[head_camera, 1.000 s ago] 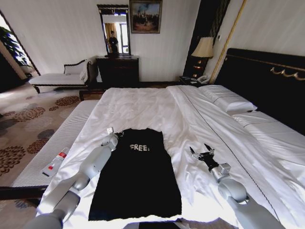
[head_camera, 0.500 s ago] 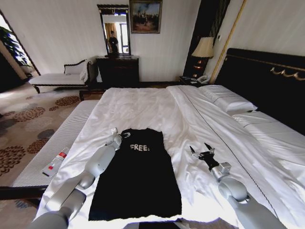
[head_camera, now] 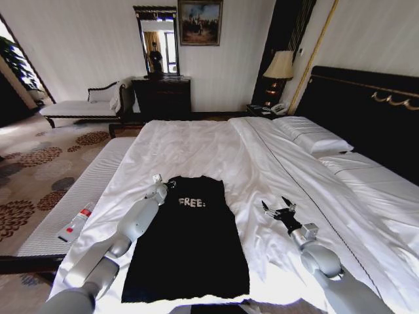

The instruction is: Fold the clothes on the bed.

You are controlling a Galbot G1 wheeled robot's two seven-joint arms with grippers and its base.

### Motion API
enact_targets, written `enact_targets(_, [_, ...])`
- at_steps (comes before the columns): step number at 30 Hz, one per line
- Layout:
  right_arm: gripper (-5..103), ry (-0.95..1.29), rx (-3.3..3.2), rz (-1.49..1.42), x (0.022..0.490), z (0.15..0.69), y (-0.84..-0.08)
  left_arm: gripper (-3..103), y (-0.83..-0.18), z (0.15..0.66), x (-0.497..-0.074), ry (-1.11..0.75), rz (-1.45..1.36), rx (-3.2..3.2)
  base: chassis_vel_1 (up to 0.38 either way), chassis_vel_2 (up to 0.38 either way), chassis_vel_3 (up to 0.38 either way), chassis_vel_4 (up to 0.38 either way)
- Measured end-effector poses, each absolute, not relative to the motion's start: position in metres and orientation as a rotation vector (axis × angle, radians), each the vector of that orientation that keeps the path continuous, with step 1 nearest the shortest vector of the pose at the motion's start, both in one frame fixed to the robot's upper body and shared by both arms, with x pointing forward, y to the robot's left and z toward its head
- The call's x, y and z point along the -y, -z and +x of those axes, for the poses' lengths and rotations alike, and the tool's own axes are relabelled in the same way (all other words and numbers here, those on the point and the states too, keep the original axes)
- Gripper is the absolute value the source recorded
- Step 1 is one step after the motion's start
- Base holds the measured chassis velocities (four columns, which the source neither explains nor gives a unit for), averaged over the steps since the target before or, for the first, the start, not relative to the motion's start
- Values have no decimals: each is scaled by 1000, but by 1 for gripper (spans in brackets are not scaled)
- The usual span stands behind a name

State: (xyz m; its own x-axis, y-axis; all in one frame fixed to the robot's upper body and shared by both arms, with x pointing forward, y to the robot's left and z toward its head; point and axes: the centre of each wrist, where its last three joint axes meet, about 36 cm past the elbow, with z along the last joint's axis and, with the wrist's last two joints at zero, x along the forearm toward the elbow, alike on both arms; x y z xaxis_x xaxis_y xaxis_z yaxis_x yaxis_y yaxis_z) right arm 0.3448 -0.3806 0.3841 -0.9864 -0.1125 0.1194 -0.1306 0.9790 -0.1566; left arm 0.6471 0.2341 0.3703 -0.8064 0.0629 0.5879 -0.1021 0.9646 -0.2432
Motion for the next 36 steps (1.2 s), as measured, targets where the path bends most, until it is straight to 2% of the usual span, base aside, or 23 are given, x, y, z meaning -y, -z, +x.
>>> enact_targets(3, [100, -217, 3012, 181, 379, 348, -386, 15, -369, 646, -236, -338, 35, 2501, 0, 0, 0, 0])
enact_targets(6, [100, -166, 2992, 162, 375, 353, -389, 9, -370, 645, -239, -315, 33, 2524, 0, 0, 0, 0])
enact_targets(7, [100, -54, 2944, 125, 367, 363, -394, 2, -370, 643, -245, -283, 33, 2548, 0, 0, 0, 0])
enact_targets(9, [100, 96, 2893, 106, 362, 380, -399, 1, -371, 643, -251, -259, 40, 2561, 0, 0, 0, 0])
enact_targets(12, [100, 194, 2864, 115, 359, 395, -402, 1, -372, 643, -255, -249, 45, 2566, 0, 0, 0, 0])
enact_targets(15, [100, 418, 2780, 206, 347, 457, -409, 1, -373, 642, -261, -220, 48, 2585, 0, 0, 0, 0])
enact_targets(16, [100, 418, 2780, 206, 347, 457, -409, 1, -373, 642, -261, -220, 48, 2585, 0, 0, 0, 0])
enact_targets(25, [100, 628, 2640, 380, 317, 570, -397, 1, -374, 640, -256, -209, 42, 2600, 0, 0, 0, 0])
enact_targets(30, [100, 714, 2582, 387, 301, 600, -370, 1, -374, 638, -250, -199, 30, 2596, 0, 0, 0, 0])
enact_targets(36, [100, 755, 2535, 399, 279, 611, -339, 1, -375, 635, -248, -194, 24, 2595, 0, 0, 0, 0])
